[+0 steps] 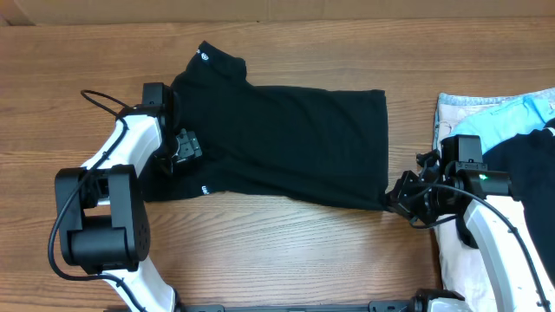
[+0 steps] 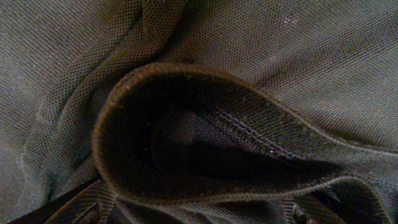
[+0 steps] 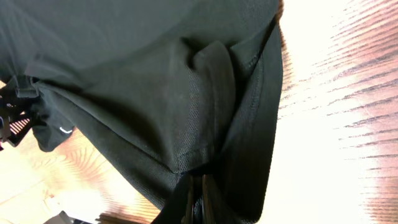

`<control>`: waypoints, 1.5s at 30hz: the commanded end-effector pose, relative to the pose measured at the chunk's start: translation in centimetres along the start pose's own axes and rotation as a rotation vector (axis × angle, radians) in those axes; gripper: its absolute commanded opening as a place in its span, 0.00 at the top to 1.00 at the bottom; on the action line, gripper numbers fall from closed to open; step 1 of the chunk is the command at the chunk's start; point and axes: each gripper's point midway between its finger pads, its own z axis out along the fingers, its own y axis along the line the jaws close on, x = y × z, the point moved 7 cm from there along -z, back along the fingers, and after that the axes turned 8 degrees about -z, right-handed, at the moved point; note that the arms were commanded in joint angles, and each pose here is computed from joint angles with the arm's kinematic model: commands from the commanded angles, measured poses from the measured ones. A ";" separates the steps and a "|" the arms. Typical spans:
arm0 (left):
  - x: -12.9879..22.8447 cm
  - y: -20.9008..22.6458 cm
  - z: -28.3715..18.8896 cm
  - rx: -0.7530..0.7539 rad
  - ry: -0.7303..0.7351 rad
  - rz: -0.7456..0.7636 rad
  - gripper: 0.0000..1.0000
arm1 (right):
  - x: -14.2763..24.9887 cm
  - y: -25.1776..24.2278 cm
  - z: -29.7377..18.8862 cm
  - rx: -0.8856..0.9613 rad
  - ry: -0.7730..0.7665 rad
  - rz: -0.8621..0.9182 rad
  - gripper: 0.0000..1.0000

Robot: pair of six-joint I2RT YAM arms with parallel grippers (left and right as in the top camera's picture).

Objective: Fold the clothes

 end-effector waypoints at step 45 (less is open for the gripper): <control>-0.5 -0.7 -0.2 0.026 -0.018 0.017 0.10 | -7.9 -2.7 4.7 0.149 -0.222 0.027 0.93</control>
